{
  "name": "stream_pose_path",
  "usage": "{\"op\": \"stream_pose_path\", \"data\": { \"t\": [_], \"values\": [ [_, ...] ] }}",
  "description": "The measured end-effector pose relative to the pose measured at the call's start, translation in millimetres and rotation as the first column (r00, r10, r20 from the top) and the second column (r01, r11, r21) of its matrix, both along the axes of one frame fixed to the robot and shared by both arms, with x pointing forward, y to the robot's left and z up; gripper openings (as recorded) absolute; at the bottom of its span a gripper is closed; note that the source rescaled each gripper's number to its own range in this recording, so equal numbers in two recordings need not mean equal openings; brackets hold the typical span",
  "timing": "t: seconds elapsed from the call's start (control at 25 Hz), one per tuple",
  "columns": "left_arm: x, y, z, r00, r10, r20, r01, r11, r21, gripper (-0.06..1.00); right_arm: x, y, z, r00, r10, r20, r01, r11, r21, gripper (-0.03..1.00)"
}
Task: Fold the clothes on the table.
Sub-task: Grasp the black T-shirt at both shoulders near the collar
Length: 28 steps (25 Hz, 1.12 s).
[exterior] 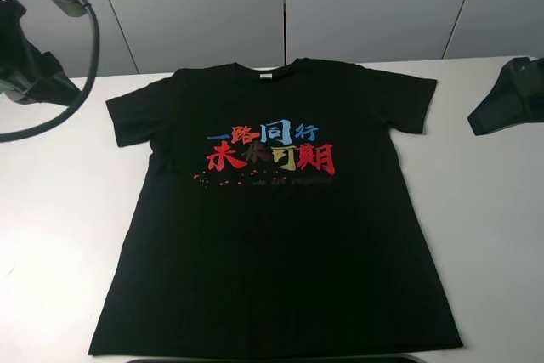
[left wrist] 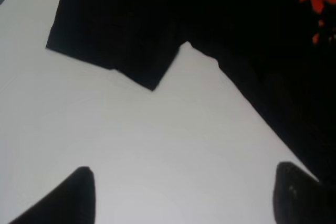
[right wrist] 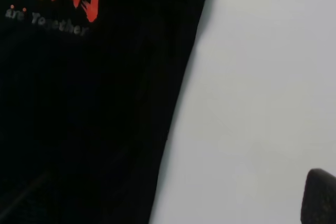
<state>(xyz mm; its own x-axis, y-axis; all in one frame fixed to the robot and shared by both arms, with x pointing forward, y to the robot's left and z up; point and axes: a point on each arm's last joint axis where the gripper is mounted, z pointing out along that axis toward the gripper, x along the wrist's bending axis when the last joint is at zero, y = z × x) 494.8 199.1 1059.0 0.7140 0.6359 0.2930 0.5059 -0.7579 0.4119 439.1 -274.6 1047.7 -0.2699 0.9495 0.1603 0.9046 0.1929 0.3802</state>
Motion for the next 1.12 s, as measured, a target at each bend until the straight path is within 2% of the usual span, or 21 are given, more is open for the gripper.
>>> {"op": "stream_pose_path", "data": {
  "t": [0.08,0.2,0.36,0.48,0.64,0.84,1.12],
  "values": [
    [21,-15,-14,0.999,-0.021,-0.042,0.022,1.000,0.020,0.98,7,0,-4,1.000,0.012,-0.007,-0.012,1.000,-0.001,1.00],
    [48,-39,-39,0.989,-0.077,-0.128,0.087,0.994,0.070,1.00,16,2,-9,0.999,0.019,-0.030,-0.018,1.000,0.013,1.00],
    [72,-74,-69,0.955,-0.163,-0.246,0.200,0.971,0.132,1.00,27,3,-14,0.998,0.041,-0.050,-0.040,0.999,0.020,1.00],
    [85,-94,-88,0.931,-0.189,-0.312,0.247,0.956,0.158,1.00,36,4,-15,0.997,0.057,-0.056,-0.056,0.998,0.023,1.00],
    [93,-102,-113,0.894,-0.200,-0.400,0.294,0.937,0.188,1.00,49,5,-18,0.994,0.087,-0.068,-0.086,0.996,0.017,1.00],
    [95,-103,-140,0.860,-0.208,-0.467,0.333,0.921,0.202,1.00,73,24,-24,0.973,0.207,-0.099,-0.210,0.977,-0.022,1.00],
    [95,-104,-162,0.832,-0.210,-0.513,0.359,0.909,0.210,1.00,114,50,-36,0.947,0.297,-0.124,-0.304,0.951,-0.050,1.00]
  ]
}}
